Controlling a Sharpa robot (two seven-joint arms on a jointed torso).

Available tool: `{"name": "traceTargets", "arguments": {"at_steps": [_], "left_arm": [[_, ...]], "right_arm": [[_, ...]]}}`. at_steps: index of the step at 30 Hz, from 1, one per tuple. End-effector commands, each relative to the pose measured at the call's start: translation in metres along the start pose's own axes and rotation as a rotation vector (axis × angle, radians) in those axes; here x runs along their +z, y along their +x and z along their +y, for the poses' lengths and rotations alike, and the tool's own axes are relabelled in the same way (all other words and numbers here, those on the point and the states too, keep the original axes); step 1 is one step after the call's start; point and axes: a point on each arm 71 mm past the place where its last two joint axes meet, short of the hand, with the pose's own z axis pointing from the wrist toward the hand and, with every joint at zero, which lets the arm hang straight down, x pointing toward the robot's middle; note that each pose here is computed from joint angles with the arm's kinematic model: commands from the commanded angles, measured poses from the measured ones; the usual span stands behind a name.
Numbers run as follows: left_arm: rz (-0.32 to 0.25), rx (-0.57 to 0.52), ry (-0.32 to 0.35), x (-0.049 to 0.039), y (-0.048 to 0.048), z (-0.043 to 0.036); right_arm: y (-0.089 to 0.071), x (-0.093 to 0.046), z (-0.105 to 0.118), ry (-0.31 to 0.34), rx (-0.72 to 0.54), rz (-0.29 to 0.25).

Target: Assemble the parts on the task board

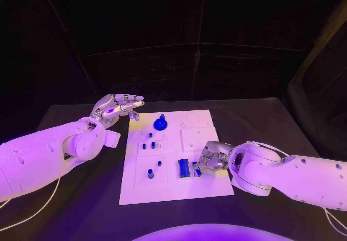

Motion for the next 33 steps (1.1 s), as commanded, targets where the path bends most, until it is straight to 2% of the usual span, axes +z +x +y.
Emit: {"name": "traceTargets", "arguments": {"at_steps": [1, 19, 33], "left_arm": [[0.012, -0.009, 0.003, 0.0006, 0.0015, -0.0012], [0.011, -0.008, 0.000, 0.0002, 0.0009, -0.0010], [0.010, -0.008, -0.002, 0.0001, 0.0000, -0.0007]], "right_arm": [[0.0008, 0.0002, 0.0016, -0.006, -0.020, 0.009], [-0.0015, 0.0010, 0.0010, -0.011, -0.043, -0.019], [-0.0017, -0.0078, -0.0060, -0.048, -0.071, 0.030]]}}
